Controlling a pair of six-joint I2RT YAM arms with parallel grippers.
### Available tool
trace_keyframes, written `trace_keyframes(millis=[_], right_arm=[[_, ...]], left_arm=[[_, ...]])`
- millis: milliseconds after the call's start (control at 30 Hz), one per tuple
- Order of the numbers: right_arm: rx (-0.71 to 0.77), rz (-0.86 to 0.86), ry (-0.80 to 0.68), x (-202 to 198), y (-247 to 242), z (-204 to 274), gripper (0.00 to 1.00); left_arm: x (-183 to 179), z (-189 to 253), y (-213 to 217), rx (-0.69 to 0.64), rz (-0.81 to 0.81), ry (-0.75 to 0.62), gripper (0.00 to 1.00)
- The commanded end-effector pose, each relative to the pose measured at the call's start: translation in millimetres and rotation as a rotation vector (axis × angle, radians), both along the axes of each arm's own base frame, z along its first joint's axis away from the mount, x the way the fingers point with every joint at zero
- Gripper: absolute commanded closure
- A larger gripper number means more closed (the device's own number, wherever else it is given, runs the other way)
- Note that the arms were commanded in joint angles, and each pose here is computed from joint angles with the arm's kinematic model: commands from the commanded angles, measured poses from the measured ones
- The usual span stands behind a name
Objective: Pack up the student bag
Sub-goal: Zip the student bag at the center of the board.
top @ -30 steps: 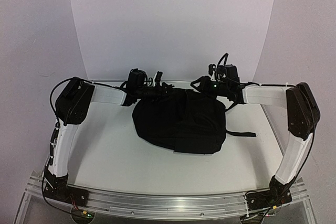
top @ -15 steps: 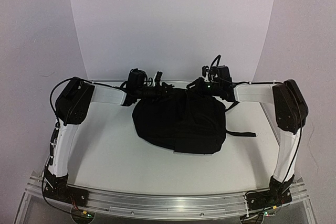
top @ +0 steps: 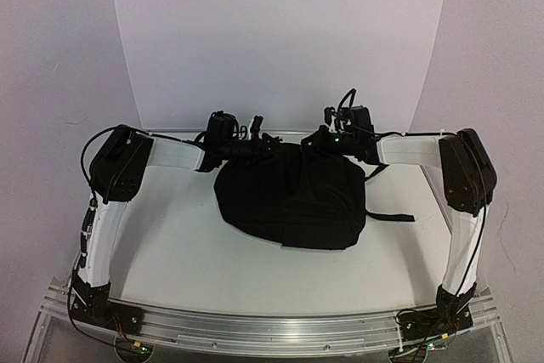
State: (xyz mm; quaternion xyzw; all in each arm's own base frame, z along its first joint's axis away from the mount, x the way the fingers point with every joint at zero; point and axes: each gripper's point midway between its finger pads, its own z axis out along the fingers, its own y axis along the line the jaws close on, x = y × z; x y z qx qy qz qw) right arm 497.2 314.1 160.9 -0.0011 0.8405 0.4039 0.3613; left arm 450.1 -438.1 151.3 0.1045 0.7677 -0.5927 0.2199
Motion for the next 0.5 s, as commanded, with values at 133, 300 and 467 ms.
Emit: trace_keyframes(millis=[133,300,467], right_arm=[[0.049,0.045,-0.061,-20,2,42,1.0],[0.071,0.081,-0.038,-42,9,46,1.0],[0.066,0.087,-0.017,-62,14,44,1.0]], left_arm=[[-2,2,0,0.003,0.005,0.014,0.43],[-1,1,-1,0.002,0.007,0.017,0.43],[-1,0,-1,0.002,0.009,0.017,0.43]])
